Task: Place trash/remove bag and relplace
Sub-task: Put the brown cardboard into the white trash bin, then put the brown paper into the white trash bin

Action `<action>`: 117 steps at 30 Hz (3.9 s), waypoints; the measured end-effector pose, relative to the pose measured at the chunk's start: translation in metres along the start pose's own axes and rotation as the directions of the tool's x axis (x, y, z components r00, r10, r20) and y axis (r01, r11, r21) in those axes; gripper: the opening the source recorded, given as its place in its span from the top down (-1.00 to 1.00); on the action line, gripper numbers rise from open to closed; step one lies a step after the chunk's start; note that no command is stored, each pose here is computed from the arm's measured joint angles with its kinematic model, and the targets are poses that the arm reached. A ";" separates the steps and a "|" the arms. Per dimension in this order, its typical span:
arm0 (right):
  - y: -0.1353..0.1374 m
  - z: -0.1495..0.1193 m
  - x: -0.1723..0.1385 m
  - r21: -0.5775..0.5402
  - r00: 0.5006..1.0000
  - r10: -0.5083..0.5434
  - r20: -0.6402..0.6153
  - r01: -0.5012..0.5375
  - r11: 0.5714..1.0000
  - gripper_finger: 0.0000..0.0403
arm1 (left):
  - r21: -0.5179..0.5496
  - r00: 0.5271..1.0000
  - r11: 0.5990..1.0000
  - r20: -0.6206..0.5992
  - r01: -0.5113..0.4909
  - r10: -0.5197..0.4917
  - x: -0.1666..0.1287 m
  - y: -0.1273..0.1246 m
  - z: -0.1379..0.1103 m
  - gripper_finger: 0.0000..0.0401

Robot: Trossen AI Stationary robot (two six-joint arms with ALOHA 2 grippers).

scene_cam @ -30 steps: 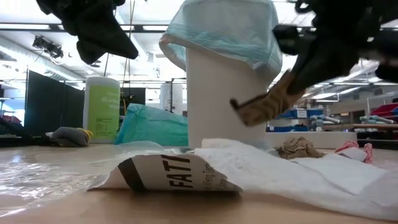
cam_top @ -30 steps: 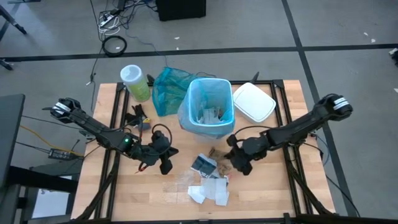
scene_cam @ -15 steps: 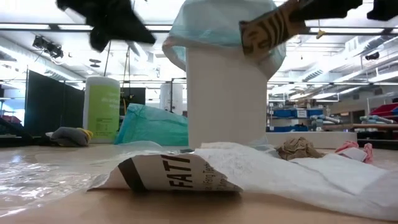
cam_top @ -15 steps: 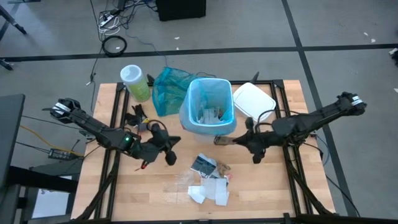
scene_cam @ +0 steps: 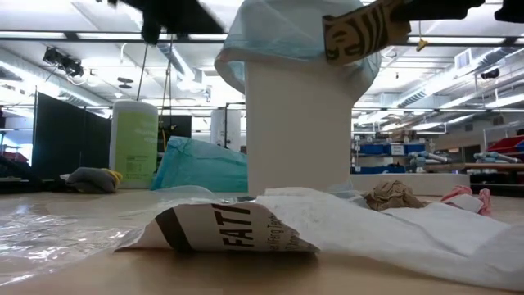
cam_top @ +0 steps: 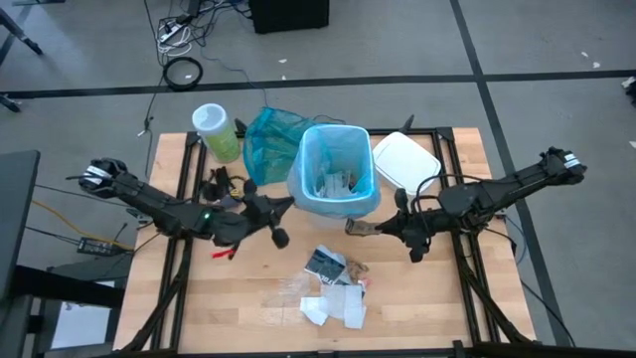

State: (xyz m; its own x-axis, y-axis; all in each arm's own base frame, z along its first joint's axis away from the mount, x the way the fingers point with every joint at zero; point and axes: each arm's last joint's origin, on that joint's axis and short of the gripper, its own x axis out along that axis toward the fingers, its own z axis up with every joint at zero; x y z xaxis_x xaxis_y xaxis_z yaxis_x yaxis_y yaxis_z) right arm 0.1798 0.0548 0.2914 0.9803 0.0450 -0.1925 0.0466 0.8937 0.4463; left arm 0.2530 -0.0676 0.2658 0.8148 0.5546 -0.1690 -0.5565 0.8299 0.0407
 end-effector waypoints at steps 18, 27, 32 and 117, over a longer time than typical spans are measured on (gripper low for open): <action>0.019 0.025 -0.023 0.047 0.949 0.240 0.202 -0.255 0.966 1.00 | -0.129 0.976 0.980 -0.138 0.150 -0.168 0.059 -0.019 -0.051 0.95; 0.017 0.049 -0.043 -0.019 0.871 0.125 0.475 -0.131 0.991 1.00 | -0.166 0.952 0.959 -0.167 0.230 -0.257 0.056 -0.020 -0.049 0.95; 0.003 0.051 -0.038 0.016 0.826 -0.184 0.532 0.207 0.978 1.00 | -0.172 0.931 0.953 -0.230 0.249 -0.284 0.047 -0.016 -0.047 0.95; -0.005 -0.145 0.141 0.185 0.770 -0.251 -0.586 0.429 0.884 0.80 | -0.062 0.730 0.847 -0.477 0.528 -0.490 -0.029 0.012 -0.026 0.95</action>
State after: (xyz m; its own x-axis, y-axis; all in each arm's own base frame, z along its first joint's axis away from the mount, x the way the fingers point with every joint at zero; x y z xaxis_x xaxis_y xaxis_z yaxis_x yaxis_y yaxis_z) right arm 0.2897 0.1216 0.1356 0.6308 0.0717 -0.7726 0.4975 0.7267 0.4736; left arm 0.2188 -0.0753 0.2458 0.7898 -0.0308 -0.6126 -0.0511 0.9920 -0.1157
